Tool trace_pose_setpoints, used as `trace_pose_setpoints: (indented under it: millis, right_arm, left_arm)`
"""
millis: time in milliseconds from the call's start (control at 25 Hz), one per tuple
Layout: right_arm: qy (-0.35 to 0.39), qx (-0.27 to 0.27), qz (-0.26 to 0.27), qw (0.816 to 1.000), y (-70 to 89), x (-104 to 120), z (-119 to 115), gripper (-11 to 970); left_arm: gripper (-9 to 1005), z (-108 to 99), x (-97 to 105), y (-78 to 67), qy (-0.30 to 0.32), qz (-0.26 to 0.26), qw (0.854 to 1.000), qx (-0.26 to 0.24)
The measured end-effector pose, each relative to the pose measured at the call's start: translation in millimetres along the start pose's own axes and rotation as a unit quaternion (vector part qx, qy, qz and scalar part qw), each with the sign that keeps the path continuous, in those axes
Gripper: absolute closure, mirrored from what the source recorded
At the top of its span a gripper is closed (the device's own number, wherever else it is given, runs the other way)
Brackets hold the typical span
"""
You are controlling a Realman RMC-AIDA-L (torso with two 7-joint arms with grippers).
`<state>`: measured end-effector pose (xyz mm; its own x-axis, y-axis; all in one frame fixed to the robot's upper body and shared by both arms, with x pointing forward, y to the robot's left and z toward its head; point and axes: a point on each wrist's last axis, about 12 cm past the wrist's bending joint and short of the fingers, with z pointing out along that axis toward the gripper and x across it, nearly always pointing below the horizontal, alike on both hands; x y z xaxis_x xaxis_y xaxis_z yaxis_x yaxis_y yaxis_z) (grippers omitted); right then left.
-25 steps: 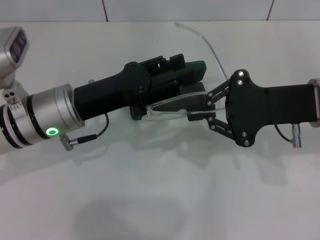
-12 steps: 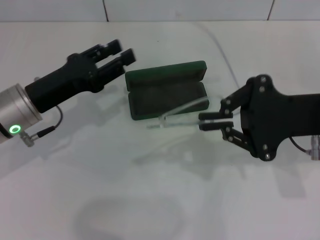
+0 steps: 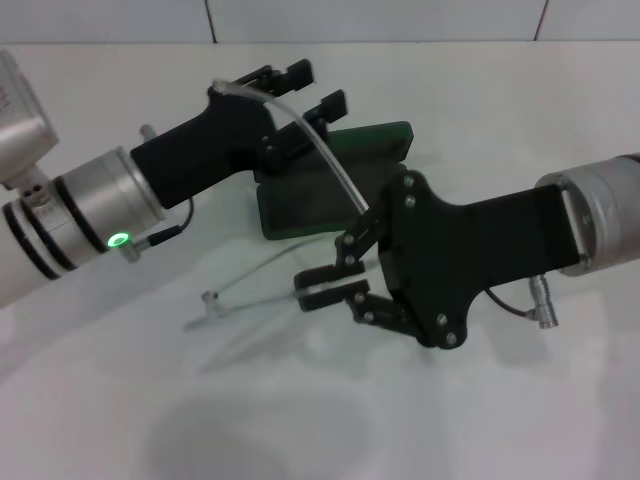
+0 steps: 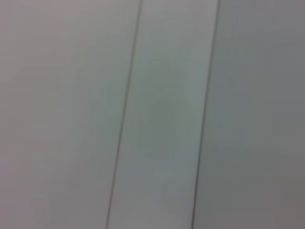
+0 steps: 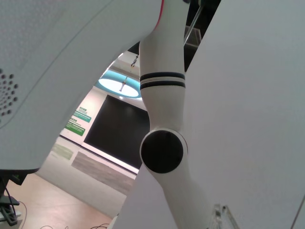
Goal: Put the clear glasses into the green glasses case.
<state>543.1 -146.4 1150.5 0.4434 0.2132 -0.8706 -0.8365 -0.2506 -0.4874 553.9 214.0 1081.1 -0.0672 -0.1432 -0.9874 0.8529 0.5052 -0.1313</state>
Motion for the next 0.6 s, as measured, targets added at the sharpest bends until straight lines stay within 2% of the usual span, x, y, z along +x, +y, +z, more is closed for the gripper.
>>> trace_pose_setpoints:
  millis: [120, 400, 600]
  right_arm:
    - [0.007, 0.005, 0.019, 1.000, -1.5, 2.0, 0.6, 925]
    - [0.051, 0.034, 0.088, 0.994, -7.4, 13.8, 1.9, 925]
    - [0.069, 0.059, 0.130, 0.987, -12.2, 17.7, -0.1, 925]
  left_arm:
    - [435, 2.1, -3.6, -2.9, -0.017, 0.011, 1.000, 0.013]
    - [434, -15.6, -11.7, -13.9, -0.094, 0.052, 0.994, 0.021]
    - [434, -31.6, -9.9, -20.4, -0.133, 0.081, 0.988, 0.004]
